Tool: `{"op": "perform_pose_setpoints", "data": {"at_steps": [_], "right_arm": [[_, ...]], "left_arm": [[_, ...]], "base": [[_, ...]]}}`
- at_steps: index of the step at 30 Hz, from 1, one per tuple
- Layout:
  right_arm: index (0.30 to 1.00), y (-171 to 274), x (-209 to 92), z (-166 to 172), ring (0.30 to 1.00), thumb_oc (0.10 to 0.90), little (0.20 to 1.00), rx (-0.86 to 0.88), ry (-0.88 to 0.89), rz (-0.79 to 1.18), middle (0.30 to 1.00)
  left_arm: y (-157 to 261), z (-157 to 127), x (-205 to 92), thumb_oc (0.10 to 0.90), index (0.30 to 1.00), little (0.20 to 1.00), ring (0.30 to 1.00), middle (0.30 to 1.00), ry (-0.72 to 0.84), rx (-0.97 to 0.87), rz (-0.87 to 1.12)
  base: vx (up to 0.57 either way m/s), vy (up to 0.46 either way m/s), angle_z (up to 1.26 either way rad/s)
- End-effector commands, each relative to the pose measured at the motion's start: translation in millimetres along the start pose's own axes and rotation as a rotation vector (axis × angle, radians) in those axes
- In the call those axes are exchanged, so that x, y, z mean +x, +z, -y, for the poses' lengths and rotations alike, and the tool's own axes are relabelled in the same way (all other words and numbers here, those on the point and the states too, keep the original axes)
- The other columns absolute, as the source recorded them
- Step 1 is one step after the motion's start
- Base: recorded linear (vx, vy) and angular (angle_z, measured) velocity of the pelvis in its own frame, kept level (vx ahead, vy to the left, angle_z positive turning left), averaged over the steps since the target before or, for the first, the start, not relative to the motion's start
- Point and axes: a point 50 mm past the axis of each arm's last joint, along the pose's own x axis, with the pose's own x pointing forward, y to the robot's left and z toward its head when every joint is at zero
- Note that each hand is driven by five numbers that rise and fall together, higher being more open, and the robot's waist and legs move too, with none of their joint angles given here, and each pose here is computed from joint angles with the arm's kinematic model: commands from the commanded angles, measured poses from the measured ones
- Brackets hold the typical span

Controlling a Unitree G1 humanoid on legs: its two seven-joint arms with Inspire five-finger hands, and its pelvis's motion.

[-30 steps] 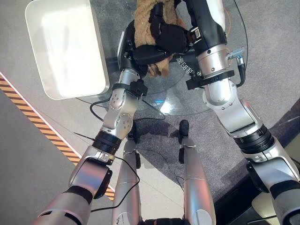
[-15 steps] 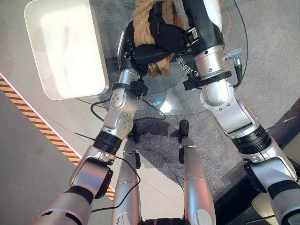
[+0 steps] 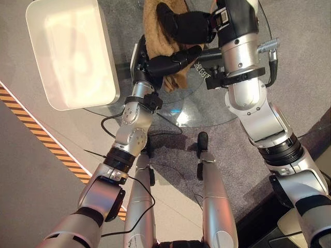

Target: Wipe the table with a cloth and put it in the basket.

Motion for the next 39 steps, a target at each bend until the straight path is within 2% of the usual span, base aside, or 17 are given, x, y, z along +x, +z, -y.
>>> {"op": "perform_pose_setpoints", "data": {"at_steps": [1, 10, 21, 31, 39], "right_arm": [[0.900, 86.4, 25.6, 41.3, 0.900, 0.800, 0.900, 0.115, -0.232, 0.434, 0.900], [0.900, 82.4, 28.8, 50.1, 0.900, 0.800, 0.900, 0.076, -0.292, 0.404, 0.900], [0.900, 42.3, 27.5, 60.6, 0.900, 0.800, 0.900, 0.040, -0.377, 0.206, 0.900], [0.900, 0.3, 12.8, 64.3, 0.900, 0.800, 0.900, -0.039, -0.430, 0.027, 0.900], [0.900, -36.0, -12.3, 69.1, 0.900, 0.800, 0.900, -0.093, -0.467, -0.142, 0.900]], "left_arm": [[46.9, 50.0, 18.2, 0.100, 0.300, 0.200, 0.300, 0.300, -0.231, -0.073, 0.221], [52.1, 43.7, 18.3, 0.100, 0.300, 0.200, 0.300, 0.300, -0.214, -0.121, 0.249], [81.0, 34.4, 16.8, 0.100, 0.300, 0.200, 0.300, 0.300, -0.215, -0.107, 0.401], [98.8, 19.4, 9.4, 0.100, 0.300, 0.200, 0.300, 0.300, -0.178, -0.108, 0.530], [105.7, -0.3, -3.1, 0.100, 0.300, 0.200, 0.300, 0.300, -0.107, -0.089, 0.623]], "base": [[0.00, 0.000, 0.00], [0.00, 0.000, 0.00], [0.00, 0.000, 0.00], [0.00, 0.000, 0.00], [0.00, 0.000, 0.00]]}}
